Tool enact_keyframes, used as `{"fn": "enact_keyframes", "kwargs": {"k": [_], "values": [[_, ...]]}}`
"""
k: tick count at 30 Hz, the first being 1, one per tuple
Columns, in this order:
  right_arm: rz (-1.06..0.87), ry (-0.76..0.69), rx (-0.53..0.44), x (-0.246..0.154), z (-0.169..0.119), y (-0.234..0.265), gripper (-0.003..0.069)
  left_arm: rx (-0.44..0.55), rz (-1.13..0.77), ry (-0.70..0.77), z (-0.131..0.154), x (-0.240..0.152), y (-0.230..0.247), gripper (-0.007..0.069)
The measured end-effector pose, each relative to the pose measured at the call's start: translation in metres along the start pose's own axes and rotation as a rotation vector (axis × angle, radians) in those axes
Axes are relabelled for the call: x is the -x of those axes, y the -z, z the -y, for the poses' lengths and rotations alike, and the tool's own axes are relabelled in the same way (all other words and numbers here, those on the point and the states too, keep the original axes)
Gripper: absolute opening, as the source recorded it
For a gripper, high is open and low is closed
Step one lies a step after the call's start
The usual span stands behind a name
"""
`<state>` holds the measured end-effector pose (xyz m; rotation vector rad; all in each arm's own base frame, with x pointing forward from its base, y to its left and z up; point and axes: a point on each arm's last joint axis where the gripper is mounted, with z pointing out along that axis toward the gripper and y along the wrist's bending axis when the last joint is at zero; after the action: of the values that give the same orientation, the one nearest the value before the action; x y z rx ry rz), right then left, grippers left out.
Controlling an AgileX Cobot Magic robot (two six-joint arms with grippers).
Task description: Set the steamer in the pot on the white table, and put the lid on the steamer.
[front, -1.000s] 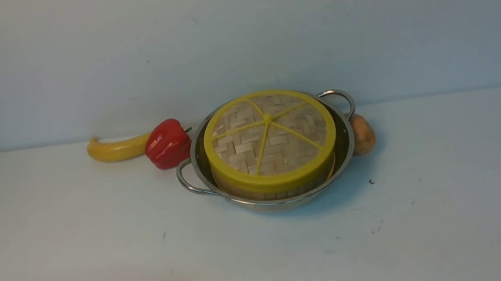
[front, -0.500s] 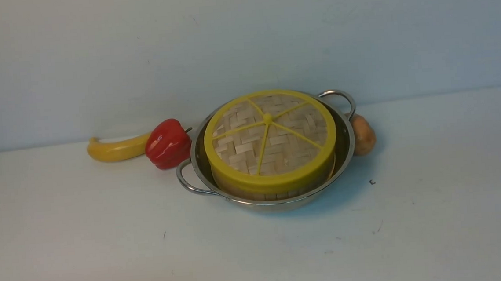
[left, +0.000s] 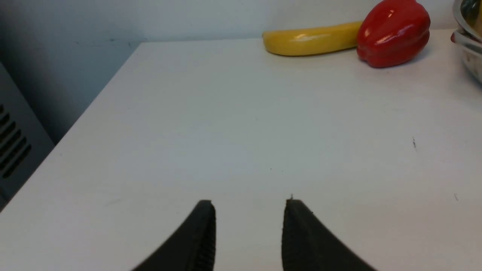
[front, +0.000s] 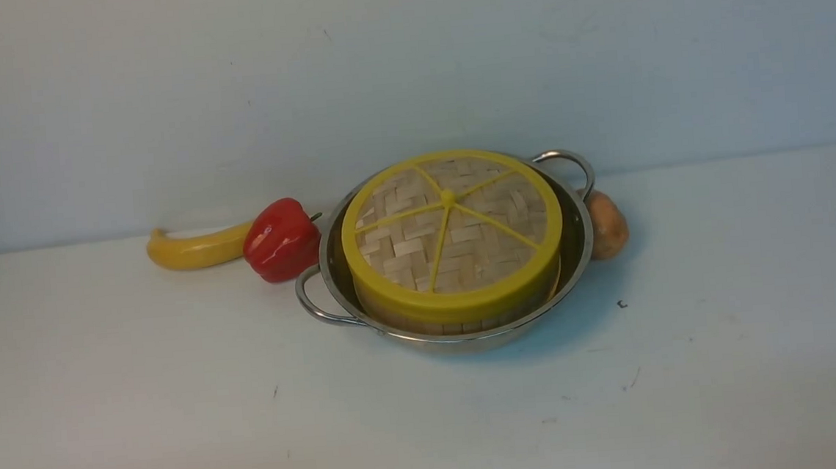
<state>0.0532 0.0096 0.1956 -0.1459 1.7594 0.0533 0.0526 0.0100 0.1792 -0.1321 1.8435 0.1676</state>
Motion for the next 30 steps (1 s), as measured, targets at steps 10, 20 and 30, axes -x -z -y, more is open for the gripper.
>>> {"fn": "enact_keyframes", "kwargs": {"k": [10, 20, 30], "values": [[-0.014, -0.137, 0.016, -0.010, -0.001, -0.003, 0.0183, 0.000, 0.000, 0.000, 0.000, 0.000, 0.000, 0.0241], [0.018, -0.116, -0.009, -0.007, 0.001, -0.004, 0.0204, 0.000, 0.000, 0.000, 0.000, 0.000, 0.000, 0.0241], [0.024, -0.001, -0.043, -0.007, 0.004, -0.004, 0.0225, 0.000, 0.000, 0.000, 0.000, 0.000, 0.000, 0.0241]]}}
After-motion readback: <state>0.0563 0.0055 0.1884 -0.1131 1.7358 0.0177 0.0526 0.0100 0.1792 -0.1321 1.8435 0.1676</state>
